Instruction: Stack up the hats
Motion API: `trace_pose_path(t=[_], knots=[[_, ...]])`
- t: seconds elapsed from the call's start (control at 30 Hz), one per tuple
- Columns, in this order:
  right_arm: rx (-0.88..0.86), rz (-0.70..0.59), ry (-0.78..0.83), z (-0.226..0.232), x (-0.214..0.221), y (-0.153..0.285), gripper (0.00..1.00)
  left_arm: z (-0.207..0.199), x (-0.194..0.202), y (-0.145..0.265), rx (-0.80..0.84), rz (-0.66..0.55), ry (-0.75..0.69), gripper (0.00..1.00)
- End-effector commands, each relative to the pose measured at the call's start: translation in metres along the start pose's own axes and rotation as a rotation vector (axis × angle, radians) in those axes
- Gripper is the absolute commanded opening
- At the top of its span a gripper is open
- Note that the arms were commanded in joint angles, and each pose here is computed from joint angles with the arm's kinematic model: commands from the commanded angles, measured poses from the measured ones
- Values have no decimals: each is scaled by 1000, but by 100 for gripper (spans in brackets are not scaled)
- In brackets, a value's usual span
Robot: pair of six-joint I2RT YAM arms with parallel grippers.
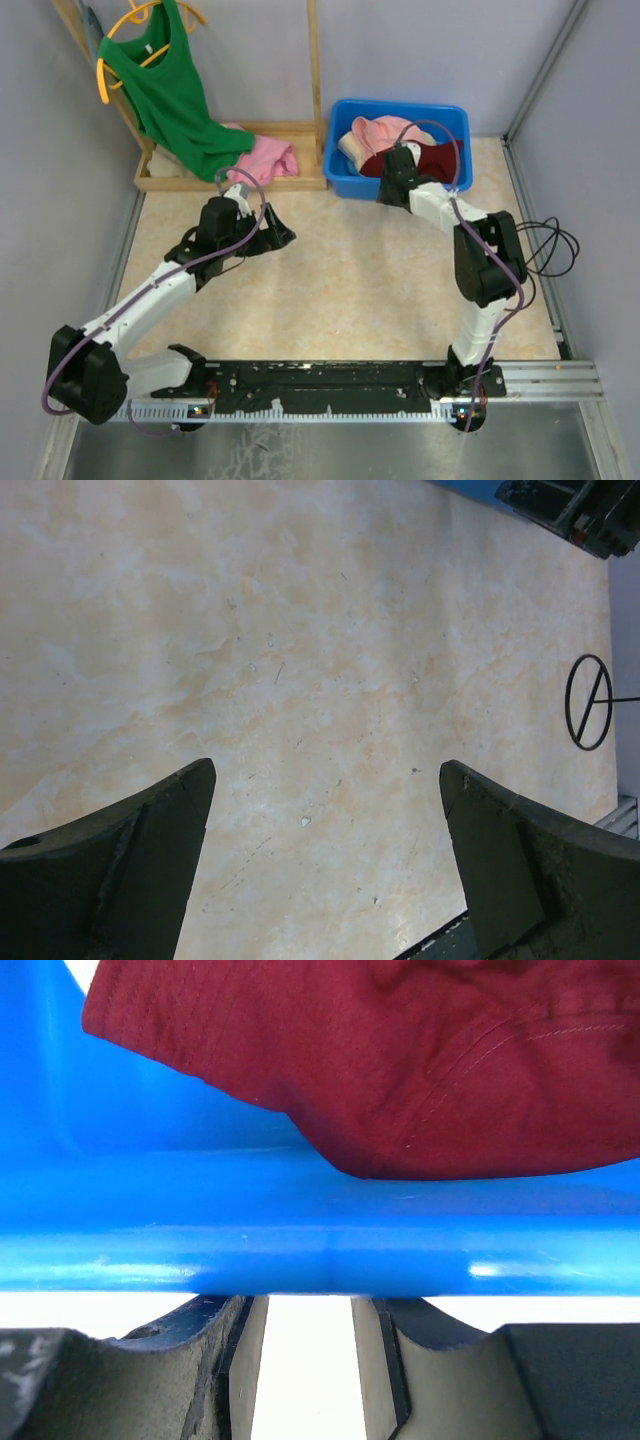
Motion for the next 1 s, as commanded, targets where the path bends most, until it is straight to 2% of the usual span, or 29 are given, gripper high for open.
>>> trace_pose_path(t=[0.0, 0.17, 0.33, 0.43, 0.5, 0.6, 0.77, 0.83, 0.97], knots=[[8, -100, 7, 3, -39, 20, 39, -14, -3, 9, 95, 39, -81, 99], [-31, -143, -4, 5, -25, 86, 42, -28, 4, 22, 201, 103, -96, 99], [-81, -174, -33, -3, -2, 152, 46, -43, 5, 37, 323, 139, -173, 98], [-135, -207, -61, -12, 2, 189, 55, -61, 3, 45, 428, 135, -190, 98], [-147, -242, -69, -21, -2, 212, 59, -69, -1, 45, 442, 107, -199, 98], [-89, -293, -60, -42, -10, 244, 62, -79, -10, 37, 467, 78, -211, 98], [79, -340, 13, -73, -26, 276, 80, -83, -20, 1, 435, 124, -253, 93], [161, -339, 17, -82, -37, 283, 98, -89, -22, -8, 453, 171, -260, 88], [161, -362, -162, -96, -69, 301, 99, -95, -20, -13, 472, 248, -230, 88]])
Point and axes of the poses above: each gripper's point midway between its finger pads, its own y axis back along the fingers, its own z axis along the line the jaws close on, x = y × z, the point moved 5 cm from there along y, back along the fingers, and after that the axes turned 3 degrees about -y, right-handed, at the moved point
